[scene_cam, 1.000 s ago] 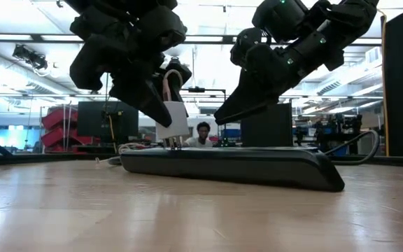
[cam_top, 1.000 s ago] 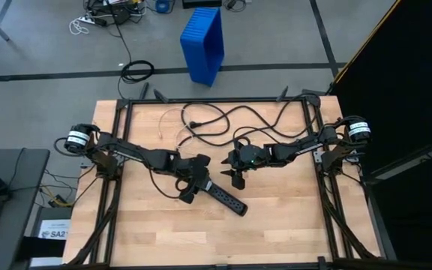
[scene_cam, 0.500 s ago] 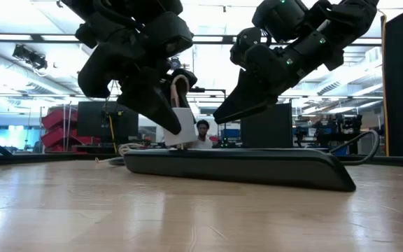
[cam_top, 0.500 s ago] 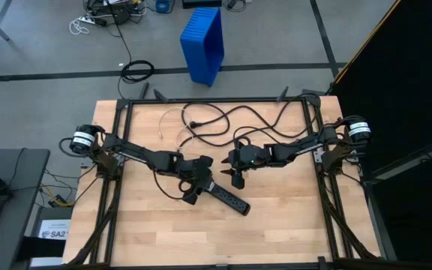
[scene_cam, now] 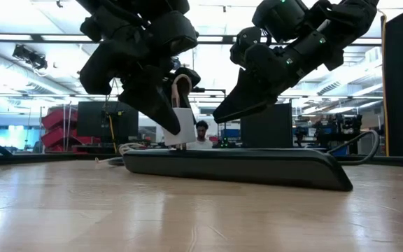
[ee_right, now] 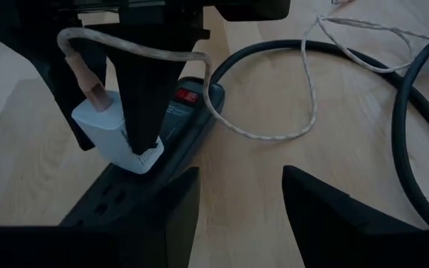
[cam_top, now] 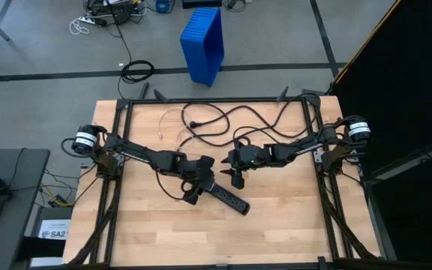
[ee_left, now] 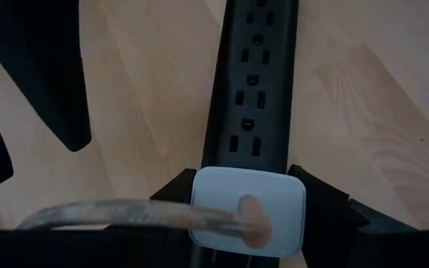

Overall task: Insert USB
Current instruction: Insert the white charger adapter into the black outlet extension

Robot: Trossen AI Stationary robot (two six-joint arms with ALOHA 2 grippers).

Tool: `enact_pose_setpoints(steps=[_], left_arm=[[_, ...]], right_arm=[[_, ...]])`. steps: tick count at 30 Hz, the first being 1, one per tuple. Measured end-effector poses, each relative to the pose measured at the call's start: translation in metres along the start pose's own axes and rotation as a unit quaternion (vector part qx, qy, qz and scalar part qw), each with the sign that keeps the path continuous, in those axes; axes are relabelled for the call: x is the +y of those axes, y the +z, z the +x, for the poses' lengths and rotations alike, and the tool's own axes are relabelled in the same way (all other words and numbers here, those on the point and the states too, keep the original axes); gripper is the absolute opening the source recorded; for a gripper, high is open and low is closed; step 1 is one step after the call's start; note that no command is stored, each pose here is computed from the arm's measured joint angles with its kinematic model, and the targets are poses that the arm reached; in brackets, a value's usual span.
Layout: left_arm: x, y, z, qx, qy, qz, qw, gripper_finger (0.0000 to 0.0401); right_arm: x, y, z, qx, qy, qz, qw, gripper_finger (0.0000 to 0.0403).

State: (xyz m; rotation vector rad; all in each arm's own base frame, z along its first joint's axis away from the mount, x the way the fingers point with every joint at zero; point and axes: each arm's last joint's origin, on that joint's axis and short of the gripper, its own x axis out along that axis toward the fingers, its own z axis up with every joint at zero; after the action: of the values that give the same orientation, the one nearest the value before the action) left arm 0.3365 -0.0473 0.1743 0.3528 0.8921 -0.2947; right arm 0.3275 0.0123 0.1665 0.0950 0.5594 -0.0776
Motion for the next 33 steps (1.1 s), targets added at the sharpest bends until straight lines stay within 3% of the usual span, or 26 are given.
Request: enact_pose_setpoints(steps=[9, 16, 33], left_arm=[[0.002, -0.010, -0.001, 0.071, 0.062, -0.008, 0.995, 0.0162], [0.010, -0.007, -0.009, 0.109, 0.053, -0.041, 0.992, 0.0162], [0.026, -0.010, 0.000, 0.098, 0.050, -0.090, 0.990, 0.0159]], right_arm=[[-0.001, 0.001, 0.000, -0.006, -0.013, 0.000, 1.000, 0.0164], [0.000, 0.002, 0.000, -0.009, -0.012, 0.001, 1.000, 0.0164], [0.000, 0.001, 0.000, -0.009, -0.012, -0.003, 1.000, 0.0164]])
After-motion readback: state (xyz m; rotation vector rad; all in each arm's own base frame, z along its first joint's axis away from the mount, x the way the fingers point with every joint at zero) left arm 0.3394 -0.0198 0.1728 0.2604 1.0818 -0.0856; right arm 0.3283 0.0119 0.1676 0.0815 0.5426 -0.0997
